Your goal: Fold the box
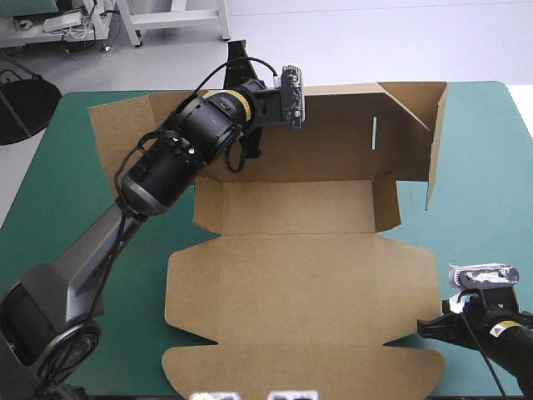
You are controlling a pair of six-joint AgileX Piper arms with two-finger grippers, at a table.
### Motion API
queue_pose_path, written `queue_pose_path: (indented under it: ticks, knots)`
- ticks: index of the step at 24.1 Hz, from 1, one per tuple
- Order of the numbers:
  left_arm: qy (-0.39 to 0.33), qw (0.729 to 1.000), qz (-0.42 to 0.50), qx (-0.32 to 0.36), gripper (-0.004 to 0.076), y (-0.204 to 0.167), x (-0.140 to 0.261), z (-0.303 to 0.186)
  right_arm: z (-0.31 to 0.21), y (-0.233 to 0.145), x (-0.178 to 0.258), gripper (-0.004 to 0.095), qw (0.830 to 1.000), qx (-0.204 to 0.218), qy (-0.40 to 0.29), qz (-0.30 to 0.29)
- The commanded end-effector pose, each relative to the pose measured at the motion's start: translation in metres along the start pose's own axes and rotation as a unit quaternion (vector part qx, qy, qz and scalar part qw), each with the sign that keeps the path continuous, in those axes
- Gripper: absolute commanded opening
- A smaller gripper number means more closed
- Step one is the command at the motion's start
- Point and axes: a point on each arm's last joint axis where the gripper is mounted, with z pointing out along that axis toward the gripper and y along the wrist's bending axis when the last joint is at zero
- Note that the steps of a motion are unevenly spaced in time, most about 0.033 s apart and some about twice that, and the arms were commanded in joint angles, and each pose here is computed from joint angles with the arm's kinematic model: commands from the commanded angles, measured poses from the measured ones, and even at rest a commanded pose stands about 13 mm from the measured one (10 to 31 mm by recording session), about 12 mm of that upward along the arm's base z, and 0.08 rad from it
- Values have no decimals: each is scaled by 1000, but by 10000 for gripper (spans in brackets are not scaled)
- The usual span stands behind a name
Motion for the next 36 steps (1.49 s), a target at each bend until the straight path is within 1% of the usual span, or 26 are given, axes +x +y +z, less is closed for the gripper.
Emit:
queue_pose_path:
  ticks: [1,4,8,11,14,17,19,22,25,29,32,36]
  knots:
    - [-11,994,-33,-106,-9,22,5,-22,-5,0,-10,-18,999,2,-33,0]
    - [20,992,-35,-122,-9,10,4,-16,-5,0,-10,-18,999,2,-33,0]
    - [16,993,-15,-118,-9,-16,-10,-19,-5,0,-10,-18,999,2,-33,0]
    - [-2,995,29,-93,-9,-56,-22,-18,-5,0,-10,-18,999,2,-33,0]
    - [1,996,37,-83,-8,-85,-22,-8,-5,0,-10,-18,999,2,-33,0]
    - [-5,996,25,-88,-8,-95,-21,-2,-10,2,-14,-17,999,-6,-40,7]
    - [-16,996,17,-87,-8,-98,-22,0,-20,6,-24,-17,998,-18,-60,11]
    - [-33,997,8,-75,-8,-106,-23,3,-42,11,-44,-17,994,-30,-107,11]
    - [-42,997,16,-62,-8,-117,-24,6,-58,12,-68,-17,991,-34,-131,9]
    - [-28,998,38,-34,-9,-139,-15,14,-82,9,-131,-17,986,-34,-164,11]
    - [-25,999,30,-28,-9,-144,-14,16,-83,4,-166,-17,984,-36,-173,12]
    - [-22,999,38,-31,-8,-148,-16,23,-73,-1,-211,-17,984,-57,-169,20]
